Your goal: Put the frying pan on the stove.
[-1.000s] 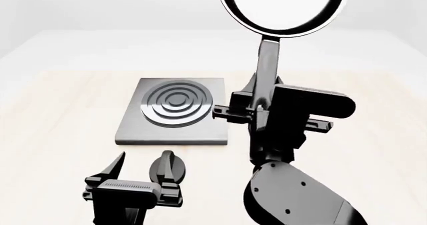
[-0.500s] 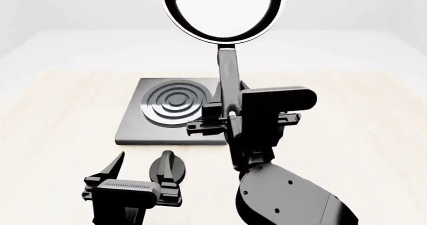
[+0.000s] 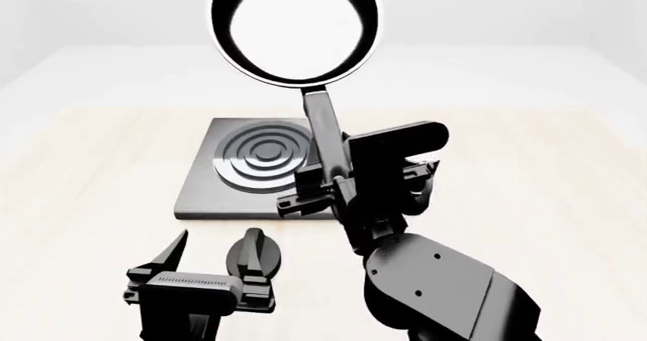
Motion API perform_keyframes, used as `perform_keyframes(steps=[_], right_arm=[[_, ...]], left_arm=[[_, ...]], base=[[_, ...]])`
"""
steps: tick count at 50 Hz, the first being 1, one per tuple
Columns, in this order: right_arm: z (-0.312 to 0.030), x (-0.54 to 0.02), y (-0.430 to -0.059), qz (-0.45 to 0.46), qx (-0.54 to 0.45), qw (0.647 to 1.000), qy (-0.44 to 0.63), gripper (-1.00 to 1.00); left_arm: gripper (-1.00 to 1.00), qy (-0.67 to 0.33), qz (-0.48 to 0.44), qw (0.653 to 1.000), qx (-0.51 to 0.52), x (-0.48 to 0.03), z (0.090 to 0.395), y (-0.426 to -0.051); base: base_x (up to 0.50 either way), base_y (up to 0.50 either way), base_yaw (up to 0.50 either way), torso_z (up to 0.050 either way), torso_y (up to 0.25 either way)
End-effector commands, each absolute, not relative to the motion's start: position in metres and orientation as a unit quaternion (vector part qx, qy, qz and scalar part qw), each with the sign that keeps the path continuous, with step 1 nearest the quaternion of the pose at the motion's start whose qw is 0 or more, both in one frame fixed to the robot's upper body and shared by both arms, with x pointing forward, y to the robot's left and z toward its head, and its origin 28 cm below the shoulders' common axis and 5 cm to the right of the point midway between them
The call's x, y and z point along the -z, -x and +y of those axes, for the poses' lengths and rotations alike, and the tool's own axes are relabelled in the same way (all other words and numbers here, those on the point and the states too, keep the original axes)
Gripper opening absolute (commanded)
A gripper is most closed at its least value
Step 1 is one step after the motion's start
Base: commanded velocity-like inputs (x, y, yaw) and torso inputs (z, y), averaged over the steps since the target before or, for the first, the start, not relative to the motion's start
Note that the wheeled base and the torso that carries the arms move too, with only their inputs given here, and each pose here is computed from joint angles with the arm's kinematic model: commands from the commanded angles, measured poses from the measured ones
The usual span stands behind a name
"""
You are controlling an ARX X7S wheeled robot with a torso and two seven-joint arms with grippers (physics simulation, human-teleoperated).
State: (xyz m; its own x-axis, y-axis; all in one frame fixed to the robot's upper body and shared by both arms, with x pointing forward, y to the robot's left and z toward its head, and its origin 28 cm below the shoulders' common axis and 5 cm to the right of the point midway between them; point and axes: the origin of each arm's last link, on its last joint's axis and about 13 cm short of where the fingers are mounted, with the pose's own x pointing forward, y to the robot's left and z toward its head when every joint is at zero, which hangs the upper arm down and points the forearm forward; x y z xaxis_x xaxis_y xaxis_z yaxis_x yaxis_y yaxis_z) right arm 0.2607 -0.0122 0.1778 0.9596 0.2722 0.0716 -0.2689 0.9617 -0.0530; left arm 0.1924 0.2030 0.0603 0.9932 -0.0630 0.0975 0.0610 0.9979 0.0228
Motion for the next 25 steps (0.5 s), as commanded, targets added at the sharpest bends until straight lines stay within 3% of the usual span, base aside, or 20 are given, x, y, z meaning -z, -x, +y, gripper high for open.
perform_keyframes(steps=[1, 25], right_arm=[[-0.021, -0.195, -0.273, -0.069, -0.133, 0.988, 0.043, -1.00], [-0.028, -0.183, -0.301, 0.026, -0.150, 0.987, 0.047, -1.00]], left_arm=[[1.00, -0.010, -0.050, 0.998, 0.031, -0.061, 0.203, -0.192], [1.00, -0.010, -0.051, 0.998, 0.031, -0.062, 0.203, -0.192]], base=[[0.00, 0.00, 0.00, 0.000, 0.000], [0.00, 0.00, 0.00, 0.000, 0.002]])
